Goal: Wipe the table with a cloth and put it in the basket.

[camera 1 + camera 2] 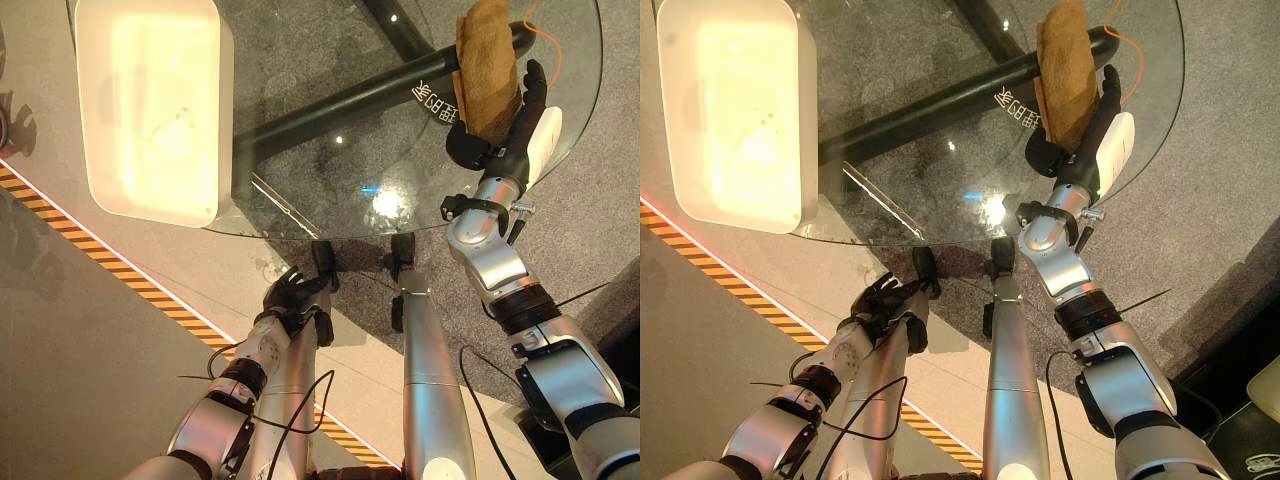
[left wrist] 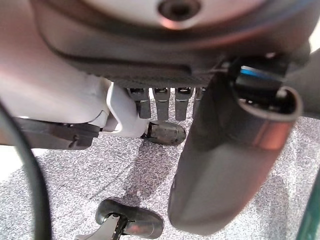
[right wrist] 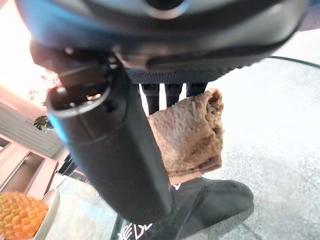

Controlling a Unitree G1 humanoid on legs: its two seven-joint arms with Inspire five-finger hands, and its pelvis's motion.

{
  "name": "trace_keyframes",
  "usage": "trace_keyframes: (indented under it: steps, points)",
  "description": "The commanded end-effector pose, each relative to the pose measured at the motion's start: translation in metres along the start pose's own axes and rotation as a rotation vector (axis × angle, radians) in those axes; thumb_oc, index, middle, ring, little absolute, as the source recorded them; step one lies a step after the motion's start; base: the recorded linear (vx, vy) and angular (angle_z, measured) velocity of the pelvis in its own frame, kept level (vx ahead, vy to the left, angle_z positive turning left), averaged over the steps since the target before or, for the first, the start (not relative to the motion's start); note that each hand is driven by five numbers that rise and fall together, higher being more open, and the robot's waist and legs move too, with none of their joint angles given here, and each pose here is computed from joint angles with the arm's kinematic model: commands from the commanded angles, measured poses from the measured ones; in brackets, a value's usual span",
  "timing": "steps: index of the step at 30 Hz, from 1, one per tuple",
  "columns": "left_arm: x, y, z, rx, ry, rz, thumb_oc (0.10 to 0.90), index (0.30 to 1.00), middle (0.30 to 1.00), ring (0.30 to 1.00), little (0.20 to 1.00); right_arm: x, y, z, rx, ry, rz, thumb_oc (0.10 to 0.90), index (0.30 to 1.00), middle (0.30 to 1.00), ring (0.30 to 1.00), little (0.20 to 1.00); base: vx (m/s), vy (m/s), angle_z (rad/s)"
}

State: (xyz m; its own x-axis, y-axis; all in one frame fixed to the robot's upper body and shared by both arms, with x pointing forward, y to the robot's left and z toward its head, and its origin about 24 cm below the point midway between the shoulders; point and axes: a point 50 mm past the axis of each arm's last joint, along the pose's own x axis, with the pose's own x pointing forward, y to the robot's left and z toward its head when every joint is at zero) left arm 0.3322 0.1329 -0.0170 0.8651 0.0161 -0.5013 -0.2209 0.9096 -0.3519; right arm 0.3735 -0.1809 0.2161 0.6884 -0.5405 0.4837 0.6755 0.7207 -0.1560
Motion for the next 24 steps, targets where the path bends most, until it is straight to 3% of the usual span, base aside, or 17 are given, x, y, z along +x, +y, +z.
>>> trace_keyframes:
  steps: [1, 8, 20, 23, 24]
  points:
    - [-0.004, 0.018, -0.030, -0.035, 0.125, 0.072, 0.800, 0.900, 0.900, 0.900, 0.900, 0.018, -0.012, 0.032, 0.042, -0.101, -0.088, 0.800, 0.900, 0.900, 0.900, 0.900, 0.04, 0.002, 0.07]
    - [-0.001, 0.013, -0.018, -0.029, 0.109, 0.057, 0.800, 0.900, 0.900, 0.900, 0.900, 0.027, -0.013, 0.015, -0.036, 0.067, -0.149, 0.800, 0.900, 0.900, 0.900, 0.900, 0.03, -0.002, 0.06]
    - [0.003, 0.008, -0.003, -0.022, 0.098, 0.035, 0.800, 0.900, 0.900, 0.900, 0.900, 0.047, -0.012, 0.021, -0.060, 0.100, -0.124, 0.800, 0.900, 0.900, 0.900, 0.900, 0.01, -0.001, 0.02]
    - [0.003, 0.009, 0.000, -0.020, 0.092, 0.034, 0.800, 0.900, 0.900, 0.900, 0.900, 0.050, -0.011, 0.022, -0.048, 0.112, -0.094, 0.479, 0.625, 0.625, 0.625, 0.579, 0.00, 0.000, 0.00]
    - [0.004, 0.008, 0.001, -0.021, 0.088, 0.033, 0.800, 0.900, 0.900, 0.900, 0.900, 0.051, -0.011, 0.023, -0.051, 0.111, -0.083, 0.100, 0.300, 0.300, 0.300, 0.200, 0.00, 0.000, 0.00]
